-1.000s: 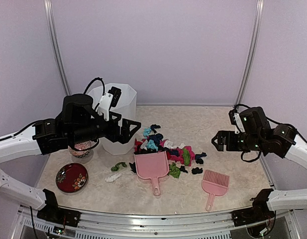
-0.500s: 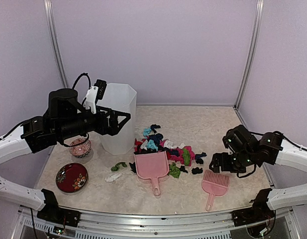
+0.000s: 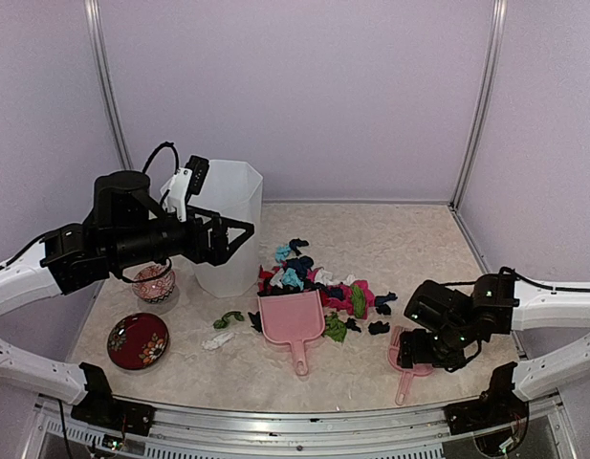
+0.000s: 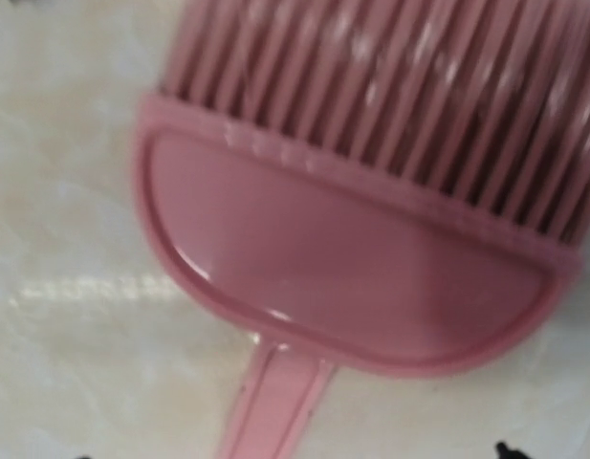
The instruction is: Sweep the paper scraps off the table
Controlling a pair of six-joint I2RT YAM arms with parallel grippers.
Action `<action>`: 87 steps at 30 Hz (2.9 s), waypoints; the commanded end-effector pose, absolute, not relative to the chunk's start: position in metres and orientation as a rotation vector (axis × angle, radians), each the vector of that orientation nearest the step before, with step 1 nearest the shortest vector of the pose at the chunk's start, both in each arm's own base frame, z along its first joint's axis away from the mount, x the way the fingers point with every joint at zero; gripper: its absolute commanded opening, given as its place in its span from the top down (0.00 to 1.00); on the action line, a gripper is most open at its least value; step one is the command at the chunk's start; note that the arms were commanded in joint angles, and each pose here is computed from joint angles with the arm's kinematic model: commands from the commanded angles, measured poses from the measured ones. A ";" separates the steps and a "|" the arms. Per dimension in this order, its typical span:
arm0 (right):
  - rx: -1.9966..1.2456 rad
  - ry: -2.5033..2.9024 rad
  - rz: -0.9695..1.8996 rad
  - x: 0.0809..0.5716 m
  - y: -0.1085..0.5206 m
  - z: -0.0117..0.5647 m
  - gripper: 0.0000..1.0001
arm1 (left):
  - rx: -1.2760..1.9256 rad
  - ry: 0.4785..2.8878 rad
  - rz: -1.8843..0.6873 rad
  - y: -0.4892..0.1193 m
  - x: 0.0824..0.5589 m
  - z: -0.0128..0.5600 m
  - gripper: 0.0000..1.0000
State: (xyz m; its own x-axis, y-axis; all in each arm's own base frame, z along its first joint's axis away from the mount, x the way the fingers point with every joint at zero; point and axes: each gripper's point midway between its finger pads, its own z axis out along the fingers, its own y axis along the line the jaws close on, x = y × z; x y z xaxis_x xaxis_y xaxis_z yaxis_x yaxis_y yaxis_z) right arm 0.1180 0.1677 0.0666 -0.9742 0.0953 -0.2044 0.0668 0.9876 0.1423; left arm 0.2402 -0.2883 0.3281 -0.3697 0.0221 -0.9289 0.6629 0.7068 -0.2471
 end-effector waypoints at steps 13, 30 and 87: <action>0.287 3.005 0.074 0.108 0.196 0.016 0.22 | 0.552 1.832 -0.819 -0.285 0.228 0.328 0.01; 0.235 3.007 0.012 0.108 0.192 -0.002 0.49 | 0.527 1.843 -0.806 -0.281 0.230 0.327 0.01; -1.505 1.472 0.283 0.168 0.360 0.172 1.00 | 0.529 2.225 -1.183 -0.326 0.187 0.237 0.01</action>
State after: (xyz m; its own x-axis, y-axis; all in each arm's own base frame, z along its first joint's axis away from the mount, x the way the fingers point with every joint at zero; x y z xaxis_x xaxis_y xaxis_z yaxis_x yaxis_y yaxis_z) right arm 0.1673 0.3396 0.1568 0.0503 -0.6471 -0.7608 -0.8904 0.3160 -0.3277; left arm 0.1971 -0.3186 0.2460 -0.7312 0.0657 -0.6790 0.5842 0.5741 -0.5737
